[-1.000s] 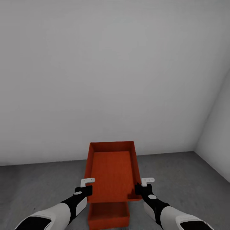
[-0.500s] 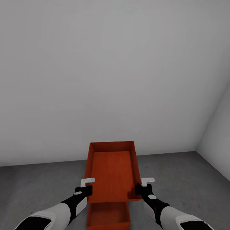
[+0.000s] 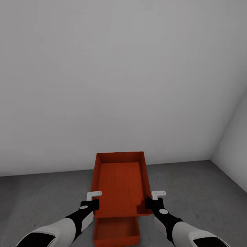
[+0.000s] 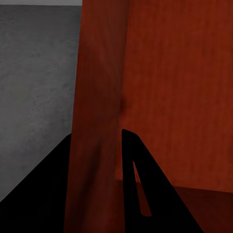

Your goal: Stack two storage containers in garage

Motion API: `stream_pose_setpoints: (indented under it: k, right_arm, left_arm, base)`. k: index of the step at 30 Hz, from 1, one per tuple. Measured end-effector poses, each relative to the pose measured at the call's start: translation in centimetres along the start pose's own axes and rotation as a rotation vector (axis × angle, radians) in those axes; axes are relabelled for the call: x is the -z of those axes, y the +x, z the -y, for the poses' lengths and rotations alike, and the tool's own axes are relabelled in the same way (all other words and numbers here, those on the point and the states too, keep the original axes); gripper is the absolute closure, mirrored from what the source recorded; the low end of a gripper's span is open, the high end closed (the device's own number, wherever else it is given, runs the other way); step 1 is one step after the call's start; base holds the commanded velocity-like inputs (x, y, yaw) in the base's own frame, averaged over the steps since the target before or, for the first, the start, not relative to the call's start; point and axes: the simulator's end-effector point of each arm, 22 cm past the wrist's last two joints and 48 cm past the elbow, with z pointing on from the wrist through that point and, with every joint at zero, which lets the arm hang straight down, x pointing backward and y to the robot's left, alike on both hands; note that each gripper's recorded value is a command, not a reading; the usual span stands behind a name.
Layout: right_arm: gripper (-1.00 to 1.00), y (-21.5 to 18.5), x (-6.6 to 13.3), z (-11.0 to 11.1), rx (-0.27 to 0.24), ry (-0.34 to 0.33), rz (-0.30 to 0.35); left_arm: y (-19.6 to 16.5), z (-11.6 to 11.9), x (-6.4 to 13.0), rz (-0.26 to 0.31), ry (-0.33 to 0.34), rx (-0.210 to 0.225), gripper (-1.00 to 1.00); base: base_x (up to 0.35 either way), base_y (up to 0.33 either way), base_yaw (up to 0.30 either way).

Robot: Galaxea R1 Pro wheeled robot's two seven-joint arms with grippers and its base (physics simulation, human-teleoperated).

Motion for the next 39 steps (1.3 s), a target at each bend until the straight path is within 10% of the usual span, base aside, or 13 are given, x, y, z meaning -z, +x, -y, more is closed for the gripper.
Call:
stream_pose_setpoints:
  k: [39]
  right_arm:
    - [1.00,3.5,-1.0,-0.1,-0.002,-0.002,-0.062]
  left_arm:
    - [3.3,-0.2,-1.4,-0.062,-0.005,-0.006,1.00]
  base:
    - [0.000,0.000,0.000]
